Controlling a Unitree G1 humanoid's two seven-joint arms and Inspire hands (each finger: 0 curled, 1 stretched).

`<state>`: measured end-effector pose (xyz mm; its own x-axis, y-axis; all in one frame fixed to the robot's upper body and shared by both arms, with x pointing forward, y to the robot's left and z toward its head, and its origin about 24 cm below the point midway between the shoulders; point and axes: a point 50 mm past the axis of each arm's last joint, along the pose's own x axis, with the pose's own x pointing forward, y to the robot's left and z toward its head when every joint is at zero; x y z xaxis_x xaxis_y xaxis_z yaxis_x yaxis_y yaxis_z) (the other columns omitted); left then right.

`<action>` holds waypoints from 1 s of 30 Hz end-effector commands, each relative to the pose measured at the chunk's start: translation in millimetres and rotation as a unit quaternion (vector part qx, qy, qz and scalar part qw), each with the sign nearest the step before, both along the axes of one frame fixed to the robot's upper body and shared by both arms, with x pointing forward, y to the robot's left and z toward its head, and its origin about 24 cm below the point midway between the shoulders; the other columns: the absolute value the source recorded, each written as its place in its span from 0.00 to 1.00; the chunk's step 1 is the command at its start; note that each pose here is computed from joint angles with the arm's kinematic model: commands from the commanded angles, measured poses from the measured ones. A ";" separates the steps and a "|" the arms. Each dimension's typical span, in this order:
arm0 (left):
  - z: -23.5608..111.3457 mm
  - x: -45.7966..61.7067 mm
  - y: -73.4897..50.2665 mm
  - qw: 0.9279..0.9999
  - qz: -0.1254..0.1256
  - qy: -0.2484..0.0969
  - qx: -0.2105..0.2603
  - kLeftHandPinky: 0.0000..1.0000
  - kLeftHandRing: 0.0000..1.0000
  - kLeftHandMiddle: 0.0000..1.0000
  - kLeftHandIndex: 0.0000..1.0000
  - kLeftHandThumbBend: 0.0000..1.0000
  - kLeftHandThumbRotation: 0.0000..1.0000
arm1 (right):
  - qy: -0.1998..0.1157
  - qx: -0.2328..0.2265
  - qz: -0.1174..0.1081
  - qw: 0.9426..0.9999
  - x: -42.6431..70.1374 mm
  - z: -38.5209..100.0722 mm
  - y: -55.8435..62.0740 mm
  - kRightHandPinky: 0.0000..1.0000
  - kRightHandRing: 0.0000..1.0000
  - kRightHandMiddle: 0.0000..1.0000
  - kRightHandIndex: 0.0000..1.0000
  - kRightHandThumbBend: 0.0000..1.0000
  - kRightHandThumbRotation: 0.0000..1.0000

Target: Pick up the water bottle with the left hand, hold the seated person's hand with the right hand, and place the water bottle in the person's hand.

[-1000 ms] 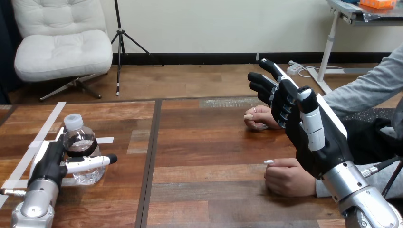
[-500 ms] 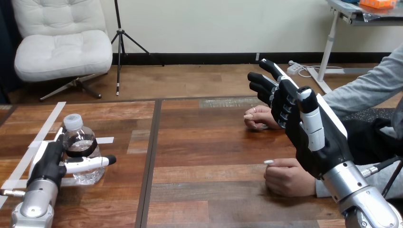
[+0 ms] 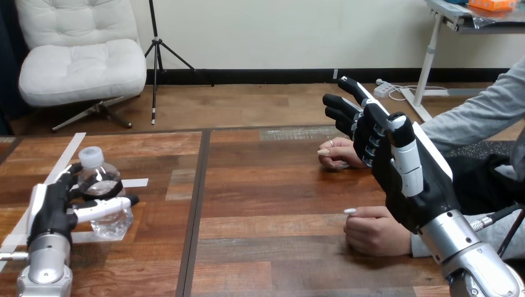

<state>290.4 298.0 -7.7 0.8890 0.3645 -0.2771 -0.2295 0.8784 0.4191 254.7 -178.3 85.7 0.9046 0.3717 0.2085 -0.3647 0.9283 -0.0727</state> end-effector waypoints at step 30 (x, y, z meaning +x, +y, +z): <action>30.3 22.1 -9.3 0.992 0.050 -0.112 -0.005 0.45 0.52 0.57 0.56 0.81 0.00 | -0.045 0.012 -0.001 0.999 2.9 19.7 1.3 1.00 0.95 0.92 0.98 1.00 1.00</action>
